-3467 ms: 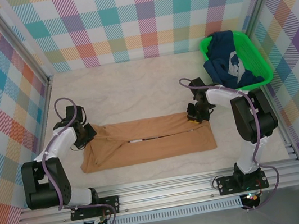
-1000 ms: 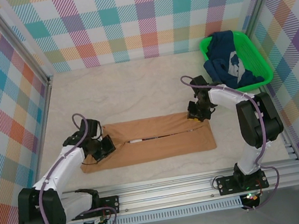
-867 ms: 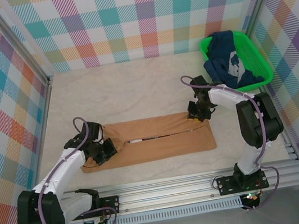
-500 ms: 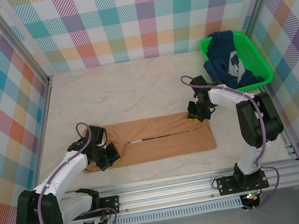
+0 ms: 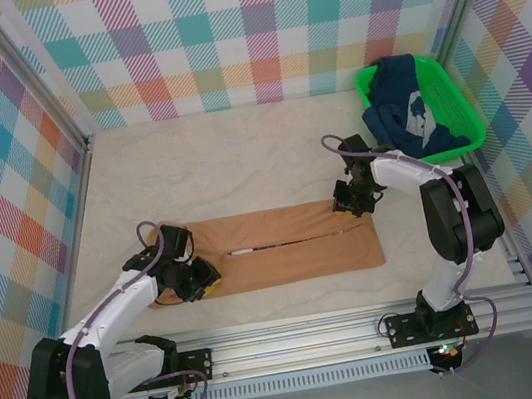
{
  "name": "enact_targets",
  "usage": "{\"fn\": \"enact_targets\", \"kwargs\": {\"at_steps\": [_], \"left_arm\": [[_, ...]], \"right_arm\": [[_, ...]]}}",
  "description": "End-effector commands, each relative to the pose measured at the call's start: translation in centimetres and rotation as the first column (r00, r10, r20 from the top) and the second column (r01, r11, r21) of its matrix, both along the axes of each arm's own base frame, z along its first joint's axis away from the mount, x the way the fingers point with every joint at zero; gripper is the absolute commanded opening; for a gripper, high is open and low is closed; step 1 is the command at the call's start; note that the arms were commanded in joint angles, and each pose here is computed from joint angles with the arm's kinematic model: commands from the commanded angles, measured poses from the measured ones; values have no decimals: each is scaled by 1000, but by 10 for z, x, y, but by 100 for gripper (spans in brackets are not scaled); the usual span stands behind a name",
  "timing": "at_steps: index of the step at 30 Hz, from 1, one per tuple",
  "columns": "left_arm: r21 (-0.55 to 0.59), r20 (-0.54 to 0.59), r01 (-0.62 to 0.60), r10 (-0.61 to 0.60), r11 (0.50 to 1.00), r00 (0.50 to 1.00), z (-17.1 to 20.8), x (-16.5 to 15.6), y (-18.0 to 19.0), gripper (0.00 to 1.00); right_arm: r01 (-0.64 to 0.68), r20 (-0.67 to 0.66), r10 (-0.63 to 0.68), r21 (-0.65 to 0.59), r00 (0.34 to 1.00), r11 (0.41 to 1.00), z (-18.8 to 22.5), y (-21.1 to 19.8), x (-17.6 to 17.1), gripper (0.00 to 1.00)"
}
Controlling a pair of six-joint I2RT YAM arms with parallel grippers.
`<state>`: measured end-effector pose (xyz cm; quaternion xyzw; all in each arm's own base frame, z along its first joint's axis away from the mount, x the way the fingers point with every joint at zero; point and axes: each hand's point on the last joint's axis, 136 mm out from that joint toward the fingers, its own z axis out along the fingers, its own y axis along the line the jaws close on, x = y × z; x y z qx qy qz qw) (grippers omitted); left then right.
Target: Fold and stack the t-shirts
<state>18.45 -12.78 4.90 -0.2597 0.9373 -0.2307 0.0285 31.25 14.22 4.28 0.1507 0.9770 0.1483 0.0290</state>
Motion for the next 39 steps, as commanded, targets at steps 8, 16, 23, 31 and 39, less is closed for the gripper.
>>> {"fn": "enact_targets", "kwargs": {"at_steps": [8,16,23,31,39], "left_arm": [[-4,101,-70,70,998,992,48,20,12,44],[163,30,-107,103,981,994,-2,45,41,25],[135,-32,-75,80,988,996,-19,17,33,23],[107,-61,-126,133,986,989,-34,-3,32,21],[55,107,-244,238,968,965,39,29,34,24]], "right_arm": [[1,12,-1,-10,1000,1000,2,-1,3,22],[-7,15,7,-3,1000,1000,5,1,5,21],[-1,11,1,-6,1000,1000,4,-1,1,22],[1,17,-1,-10,1000,1000,3,0,7,21],[27,35,-25,-39,999,999,6,-16,13,21]]}}
